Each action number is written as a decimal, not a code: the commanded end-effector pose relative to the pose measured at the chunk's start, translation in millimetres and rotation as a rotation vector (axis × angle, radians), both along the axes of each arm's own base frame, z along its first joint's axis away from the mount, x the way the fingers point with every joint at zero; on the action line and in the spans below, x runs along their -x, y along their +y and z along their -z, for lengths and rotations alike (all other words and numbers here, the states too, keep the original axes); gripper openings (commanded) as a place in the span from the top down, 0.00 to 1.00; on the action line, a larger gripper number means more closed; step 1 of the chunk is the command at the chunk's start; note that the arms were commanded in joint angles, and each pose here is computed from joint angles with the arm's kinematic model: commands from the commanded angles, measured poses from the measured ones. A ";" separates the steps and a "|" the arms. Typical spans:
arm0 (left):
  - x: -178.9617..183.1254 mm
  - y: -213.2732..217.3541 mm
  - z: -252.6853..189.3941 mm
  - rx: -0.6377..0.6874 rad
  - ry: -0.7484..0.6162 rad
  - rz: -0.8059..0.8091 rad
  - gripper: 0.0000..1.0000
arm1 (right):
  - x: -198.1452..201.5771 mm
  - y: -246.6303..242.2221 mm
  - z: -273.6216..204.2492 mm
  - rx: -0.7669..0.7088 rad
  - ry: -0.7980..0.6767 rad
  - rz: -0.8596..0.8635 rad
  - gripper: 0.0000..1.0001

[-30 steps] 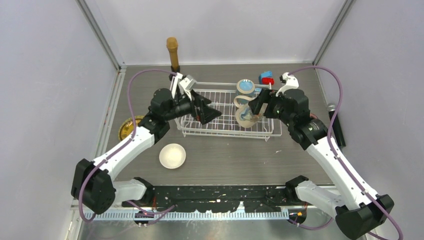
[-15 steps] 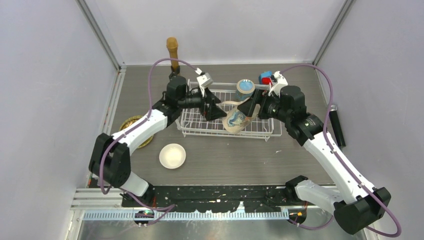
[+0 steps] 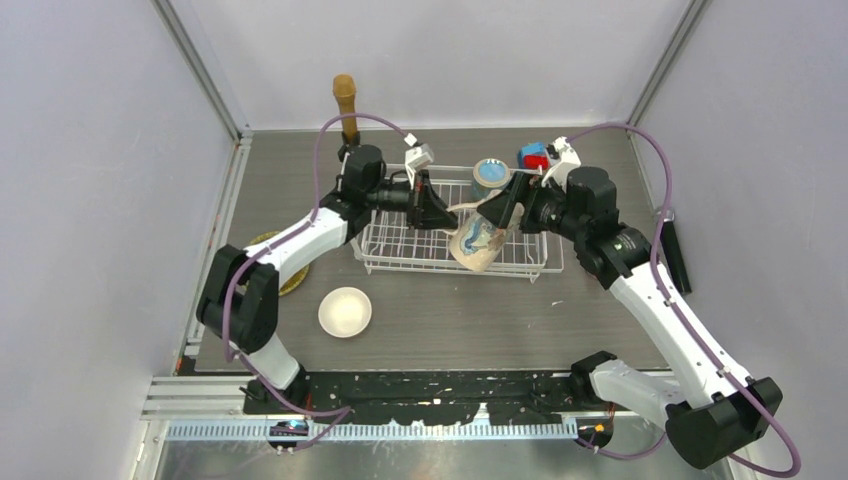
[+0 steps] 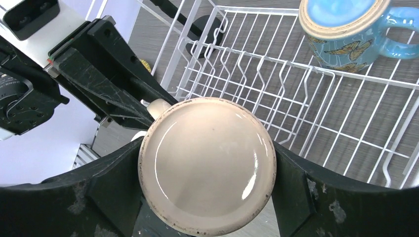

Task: Unload the mixed dishes from the dish rack
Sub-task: Pick up the cup from the dish rack.

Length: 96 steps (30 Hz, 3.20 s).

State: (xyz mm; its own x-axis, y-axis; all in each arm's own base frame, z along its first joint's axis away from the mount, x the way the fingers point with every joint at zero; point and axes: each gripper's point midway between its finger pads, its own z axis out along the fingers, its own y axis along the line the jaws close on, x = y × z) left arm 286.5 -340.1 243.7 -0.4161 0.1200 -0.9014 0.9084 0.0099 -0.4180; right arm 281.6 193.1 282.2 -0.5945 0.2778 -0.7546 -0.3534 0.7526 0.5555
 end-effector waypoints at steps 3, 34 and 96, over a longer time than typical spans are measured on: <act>-3.2 -3.8 -29.7 0.048 0.037 -0.050 1.00 | -2.4 2.9 -62.7 -0.051 -0.202 -0.018 0.99; -28.3 61.2 -114.0 0.207 0.425 -0.800 1.00 | 7.6 -37.2 -81.0 0.021 -0.505 0.117 0.00; -26.4 79.6 -107.0 0.173 0.313 -1.030 0.00 | -18.7 54.8 2.2 0.316 -0.289 0.275 0.99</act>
State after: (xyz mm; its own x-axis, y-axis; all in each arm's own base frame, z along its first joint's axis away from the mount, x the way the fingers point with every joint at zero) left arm 323.0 -253.2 317.3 -0.5167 -0.5740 -0.6352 0.1689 0.6591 -0.7329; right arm 296.8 272.5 198.6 -0.3198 -0.1709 -0.9319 -0.3000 0.9513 -0.0715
